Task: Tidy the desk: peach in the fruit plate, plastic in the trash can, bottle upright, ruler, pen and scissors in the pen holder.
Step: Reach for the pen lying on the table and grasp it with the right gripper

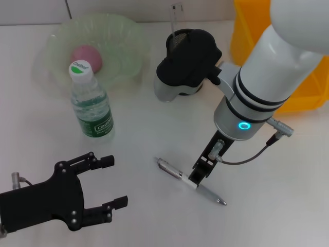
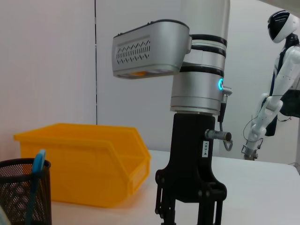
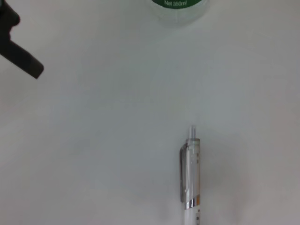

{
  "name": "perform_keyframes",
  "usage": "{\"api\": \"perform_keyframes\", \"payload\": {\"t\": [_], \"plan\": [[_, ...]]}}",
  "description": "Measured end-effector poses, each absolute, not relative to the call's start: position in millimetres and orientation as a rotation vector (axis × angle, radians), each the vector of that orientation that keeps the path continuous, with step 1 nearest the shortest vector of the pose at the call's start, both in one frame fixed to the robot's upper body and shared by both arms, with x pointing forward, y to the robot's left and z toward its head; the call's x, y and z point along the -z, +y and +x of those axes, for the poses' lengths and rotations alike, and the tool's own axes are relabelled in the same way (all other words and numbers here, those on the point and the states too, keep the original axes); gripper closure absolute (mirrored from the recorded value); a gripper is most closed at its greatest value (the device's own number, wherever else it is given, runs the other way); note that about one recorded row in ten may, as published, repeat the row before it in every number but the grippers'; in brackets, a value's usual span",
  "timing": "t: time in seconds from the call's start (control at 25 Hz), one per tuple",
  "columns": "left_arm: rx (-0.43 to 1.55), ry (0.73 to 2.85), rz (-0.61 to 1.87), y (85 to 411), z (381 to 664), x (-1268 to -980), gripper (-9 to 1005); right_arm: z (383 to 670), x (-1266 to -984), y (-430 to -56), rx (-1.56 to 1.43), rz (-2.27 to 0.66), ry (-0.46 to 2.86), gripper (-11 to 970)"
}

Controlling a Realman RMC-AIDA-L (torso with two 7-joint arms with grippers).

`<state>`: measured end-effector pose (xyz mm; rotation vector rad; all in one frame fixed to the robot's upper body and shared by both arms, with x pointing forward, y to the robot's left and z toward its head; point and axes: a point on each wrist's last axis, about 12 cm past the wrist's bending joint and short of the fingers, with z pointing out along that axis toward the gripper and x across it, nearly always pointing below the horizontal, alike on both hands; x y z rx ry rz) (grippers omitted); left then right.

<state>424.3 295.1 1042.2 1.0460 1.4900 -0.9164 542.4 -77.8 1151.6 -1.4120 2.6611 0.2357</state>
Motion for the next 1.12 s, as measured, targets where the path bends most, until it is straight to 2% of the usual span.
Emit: {"api": "perform_keyframes", "payload": {"t": [0.32, 0.56, 1.12], "plan": [[0.917, 1.489, 1.046, 294, 425, -1042, 197, 537, -1143, -65, -0.225, -1.494, 2.625, 402], [0.918, 1.487, 1.043, 292, 426, -1042, 197, 537, -1139, -61, -0.177, -1.541, 2.621, 566], [0.917, 1.487, 1.043, 292, 426, -1042, 197, 532, -1132, -53, -0.160, -1.609, 2.601, 568]]}}
